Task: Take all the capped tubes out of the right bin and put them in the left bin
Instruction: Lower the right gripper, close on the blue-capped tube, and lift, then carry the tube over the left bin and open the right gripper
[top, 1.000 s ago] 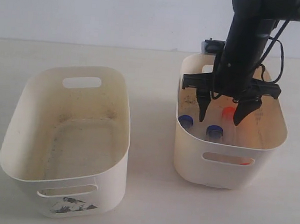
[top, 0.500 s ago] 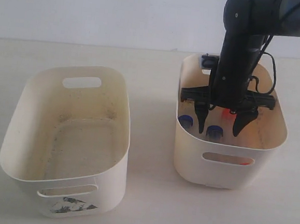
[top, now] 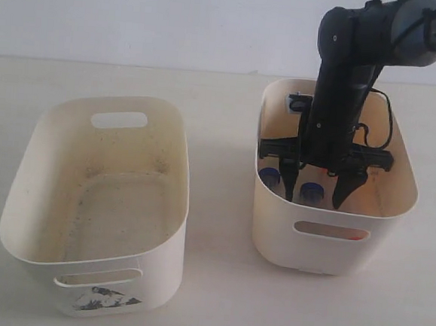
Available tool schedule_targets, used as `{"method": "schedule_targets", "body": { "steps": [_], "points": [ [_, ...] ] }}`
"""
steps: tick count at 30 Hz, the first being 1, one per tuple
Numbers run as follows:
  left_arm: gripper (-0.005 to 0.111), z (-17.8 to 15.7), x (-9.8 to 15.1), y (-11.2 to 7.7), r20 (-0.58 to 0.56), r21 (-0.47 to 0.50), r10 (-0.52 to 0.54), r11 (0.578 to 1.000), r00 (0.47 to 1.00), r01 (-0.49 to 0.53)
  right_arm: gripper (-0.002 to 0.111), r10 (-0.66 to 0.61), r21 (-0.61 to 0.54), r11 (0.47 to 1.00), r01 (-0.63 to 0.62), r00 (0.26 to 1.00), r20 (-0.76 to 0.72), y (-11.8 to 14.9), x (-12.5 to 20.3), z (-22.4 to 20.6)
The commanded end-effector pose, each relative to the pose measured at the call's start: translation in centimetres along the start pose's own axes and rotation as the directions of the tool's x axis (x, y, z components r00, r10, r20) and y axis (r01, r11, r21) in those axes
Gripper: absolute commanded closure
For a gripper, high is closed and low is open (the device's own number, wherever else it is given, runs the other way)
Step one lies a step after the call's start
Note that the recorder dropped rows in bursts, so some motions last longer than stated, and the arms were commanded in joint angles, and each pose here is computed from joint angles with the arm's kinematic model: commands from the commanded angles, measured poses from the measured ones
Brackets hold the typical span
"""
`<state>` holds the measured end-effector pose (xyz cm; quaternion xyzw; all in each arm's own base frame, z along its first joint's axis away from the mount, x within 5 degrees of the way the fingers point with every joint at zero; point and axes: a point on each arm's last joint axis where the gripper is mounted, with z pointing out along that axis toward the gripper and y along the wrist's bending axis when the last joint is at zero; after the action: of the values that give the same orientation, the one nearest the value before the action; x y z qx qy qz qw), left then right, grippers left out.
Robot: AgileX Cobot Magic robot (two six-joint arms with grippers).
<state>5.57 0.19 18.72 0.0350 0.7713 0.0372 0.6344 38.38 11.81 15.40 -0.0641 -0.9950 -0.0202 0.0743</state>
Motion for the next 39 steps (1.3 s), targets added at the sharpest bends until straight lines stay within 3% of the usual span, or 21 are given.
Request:
{"method": "schedule_targets", "body": {
  "steps": [1, 4, 7, 11, 12, 13, 16, 21, 24, 28, 30, 33, 37, 39],
  "points": [
    [0.102, -0.1, -0.2, 0.0, 0.015, 0.000, -0.023, 1.000, 1.000, 0.023, 0.059, 0.011, -0.038, 0.999, -0.013, 0.999, -0.039, 0.5, -0.3, 1.5],
    [0.102, -0.1, -0.2, 0.0, 0.015, 0.000, -0.023, 1.000, 1.000, 0.023, 0.068, 0.012, -0.046, 0.999, -0.014, 0.999, -0.047, 0.6, -0.3, 1.8],
    [0.102, -0.1, -0.2, 0.0, 0.015, 0.000, -0.023, 1.000, 1.000, 0.023, 0.068, 0.016, -0.051, 0.998, -0.019, 0.998, -0.056, 0.7, -0.3, 2.0],
    [0.102, -0.1, -0.2, 0.0, 0.015, 0.000, -0.023, 1.000, 1.000, 0.023, 0.054, 0.005, -0.063, 0.998, -0.007, 0.999, -0.032, 0.8, -0.5, 2.0],
    [0.102, -0.1, -0.2, 0.0, 0.015, 0.000, -0.023, 1.000, 1.000, 0.023, 0.055, 0.006, -0.067, 0.998, -0.007, 1.000, -0.022, 0.8, -0.6, 2.0],
    [0.102, -0.1, -0.2, 0.0, 0.015, 0.000, -0.023, 1.000, 1.000, 0.023, 0.063, 0.007, -0.071, 0.997, -0.007, 1.000, -0.010, 0.8, -0.7, 2.0],
    [0.102, -0.1, -0.2, 0.0, 0.015, 0.000, -0.023, 1.000, 1.000, 0.023, 0.106, 0.006, -0.073, 0.997, -0.006, 1.000, 0.008, 0.8, -0.9, 2.0],
    [0.102, -0.1, -0.2, 0.0, 0.015, 0.000, -0.023, 1.000, 1.000, 0.023, 0.108, -0.010, -0.063, 0.998, 0.014, 0.998, 0.068, 0.6, -0.7, 0.0],
    [0.102, -0.1, -0.2, 0.0, 0.015, 0.000, -0.023, 1.000, 1.000, 0.023, 0.108, -0.049, -0.035, 0.998, 0.058, 0.974, 0.220, -0.1, 0.2, -4.6],
    [0.102, -0.1, -0.2, 0.0, 0.015, 0.000, -0.023, 1.000, 1.000, 0.023, 0.108, -0.079, -0.092, 0.988, 0.123, 0.919, 0.387, -0.2, 1.9, -9.9],
    [0.102, -0.1, -0.2, 0.0, 0.015, 0.000, -0.023, 1.000, 1.000, 0.023, 0.108, -0.072, -0.187, 0.967, 0.171, 0.891, 0.448, 0.3, 3.3, -12.5],
    [0.102, -0.1, -0.2, 0.0, 0.015, 0.000, -0.023, 1.000, 1.000, 0.023, 0.108, -0.071, -0.400, 0.856, 0.326, 0.843, 0.534, 3.4, 5.6, -15.6],
    [0.102, -0.1, -0.2, 0.0, 0.015, 0.000, -0.023, 1.000, 1.000, 0.023, 0.108, -0.196, -0.452, 0.731, 0.511, 0.792, 0.578, 8.3, 8.1, -15.5],
    [0.102, -0.1, -0.2, 0.0, 0.015, 0.000, -0.023, 1.000, 1.000, 0.023, 0.108, -0.241, -0.426, 0.705, 0.567, 0.756, 0.608, 10.4, 8.9, -14.8]
  ]
}}
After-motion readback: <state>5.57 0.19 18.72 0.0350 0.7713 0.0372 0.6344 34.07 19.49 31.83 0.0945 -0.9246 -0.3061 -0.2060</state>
